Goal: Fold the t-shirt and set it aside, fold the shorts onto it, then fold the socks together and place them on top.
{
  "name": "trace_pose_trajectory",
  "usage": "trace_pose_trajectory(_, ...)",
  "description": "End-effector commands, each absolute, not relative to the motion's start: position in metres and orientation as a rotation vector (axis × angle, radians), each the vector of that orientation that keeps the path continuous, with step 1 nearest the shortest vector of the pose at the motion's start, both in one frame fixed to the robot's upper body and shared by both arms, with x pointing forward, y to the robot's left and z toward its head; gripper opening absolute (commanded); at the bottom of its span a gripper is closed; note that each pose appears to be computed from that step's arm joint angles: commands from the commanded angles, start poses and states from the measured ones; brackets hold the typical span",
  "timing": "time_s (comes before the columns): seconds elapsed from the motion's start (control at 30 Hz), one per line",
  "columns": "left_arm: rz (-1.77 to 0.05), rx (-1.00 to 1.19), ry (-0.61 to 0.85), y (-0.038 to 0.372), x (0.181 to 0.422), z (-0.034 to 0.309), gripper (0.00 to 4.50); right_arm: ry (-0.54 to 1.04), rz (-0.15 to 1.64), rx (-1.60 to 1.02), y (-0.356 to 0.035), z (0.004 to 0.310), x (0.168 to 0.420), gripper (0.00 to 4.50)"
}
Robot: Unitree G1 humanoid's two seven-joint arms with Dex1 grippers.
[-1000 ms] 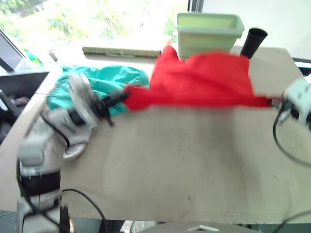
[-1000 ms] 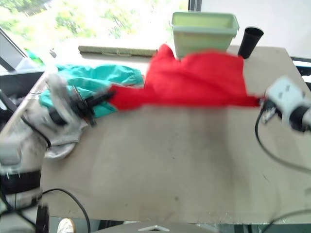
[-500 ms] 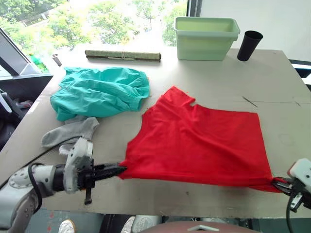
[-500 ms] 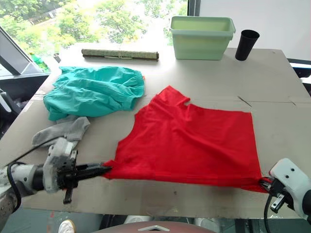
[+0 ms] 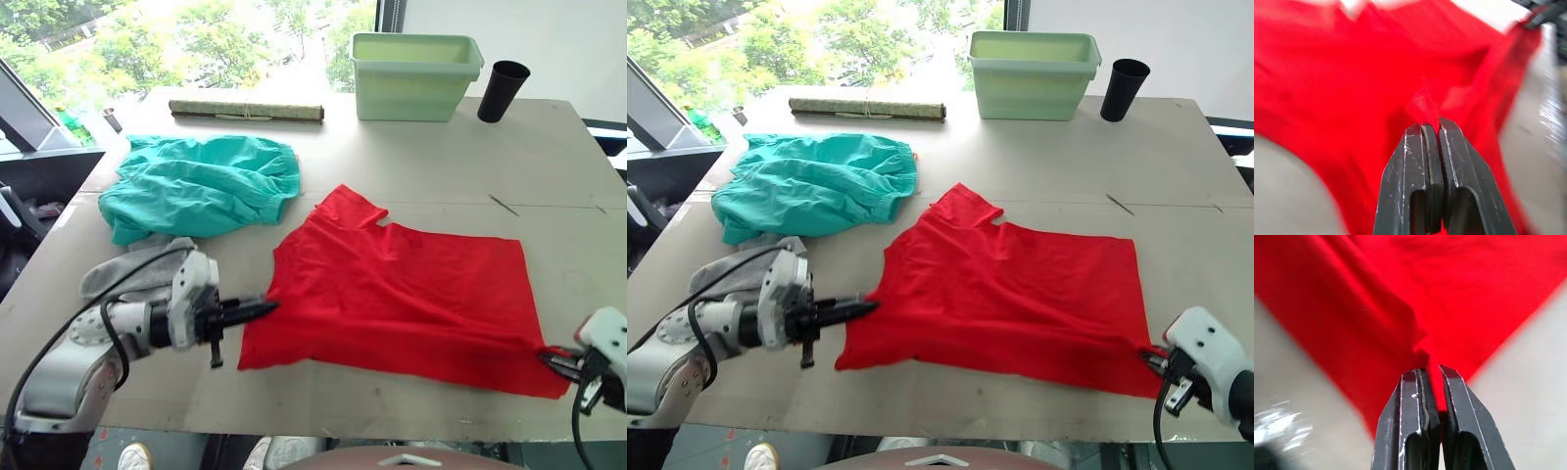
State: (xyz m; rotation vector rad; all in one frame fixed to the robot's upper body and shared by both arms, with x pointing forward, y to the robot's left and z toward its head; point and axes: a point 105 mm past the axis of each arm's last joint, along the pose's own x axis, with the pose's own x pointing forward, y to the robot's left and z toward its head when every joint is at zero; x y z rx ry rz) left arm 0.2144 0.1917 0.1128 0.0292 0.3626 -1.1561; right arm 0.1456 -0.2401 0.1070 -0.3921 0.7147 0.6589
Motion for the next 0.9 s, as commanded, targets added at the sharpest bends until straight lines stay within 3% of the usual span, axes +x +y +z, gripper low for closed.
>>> trace_pose_trajectory(0.03, -1.052, 0.039, 0.242, 0.196, 0.242, 0.136, 0.03, 0.574, 0.648, -0.429, -0.235, 0.132, 0.168, 0.0)
trace_pose_trajectory(0.17, -0.839, 0.06, 0.076, 0.202, 0.305, 0.17, 0.03, 0.379, 0.558, -0.522, -0.24, 0.17, 0.225, 0.0)
trace_pose_trajectory(0.23, -0.719, 0.094, -0.033, 0.206, 0.342, 0.197, 0.03, 0.259, 0.472, -0.576, -0.244, 0.199, 0.266, 0.0)
trace_pose_trajectory(0.27, -0.632, 0.104, -0.145, 0.21, 0.368, 0.23, 0.03, 0.139, 0.389, -0.638, -0.248, 0.23, 0.299, 0.0)
trace_pose_trajectory(0.3, -0.528, 0.086, -0.301, 0.216, 0.391, 0.284, 0.03, -0.017, 0.277, -0.718, -0.251, 0.277, 0.335, 0.0)
trace_pose_trajectory(0.33, -0.467, 0.059, -0.401, 0.219, 0.401, 0.321, 0.03, -0.113, 0.206, -0.776, -0.251, 0.312, 0.354, 0.0)
trace_pose_trajectory(0.37, -0.416, 0.046, -0.499, 0.226, 0.404, 0.356, 0.03, -0.229, 0.135, -0.8, -0.249, 0.352, 0.366, 0.0)
trace_pose_trajectory(0.43, -0.361, 0.049, -0.605, 0.239, 0.403, 0.392, 0.03, -0.371, 0.079, -0.805, -0.245, 0.4, 0.372, 0.0)
trace_pose_trajectory(0.53, -0.344, 0.073, -0.722, 0.251, 0.388, 0.43, 0.03, -0.496, 0.066, -0.819, -0.241, 0.441, 0.365, 0.0)
trace_pose_trajectory(0.6, -0.381, 0.091, -0.743, 0.251, 0.379, 0.438, 0.03, -0.492, 0.07, -0.84, -0.246, 0.444, 0.36, 0.0)
trace_pose_trajectory(0.7, -0.491, 0.189, -0.659, 0.242, 0.369, 0.41, 0.03, -0.408, 0.137, -0.84, -0.251, 0.417, 0.355, 0.0)
trace_pose_trajectory(0.8, -0.609, 0.228, -0.538, 0.232, 0.354, 0.36, 0.03, -0.272, 0.213, -0.802, -0.253, 0.366, 0.351, 0.0)
trace_pose_trajectory(0.9, -0.666, 0.207, -0.418, 0.224, 0.334, 0.304, 0.03, -0.094, 0.311, -0.738, -0.251, 0.295, 0.34, 0.0)
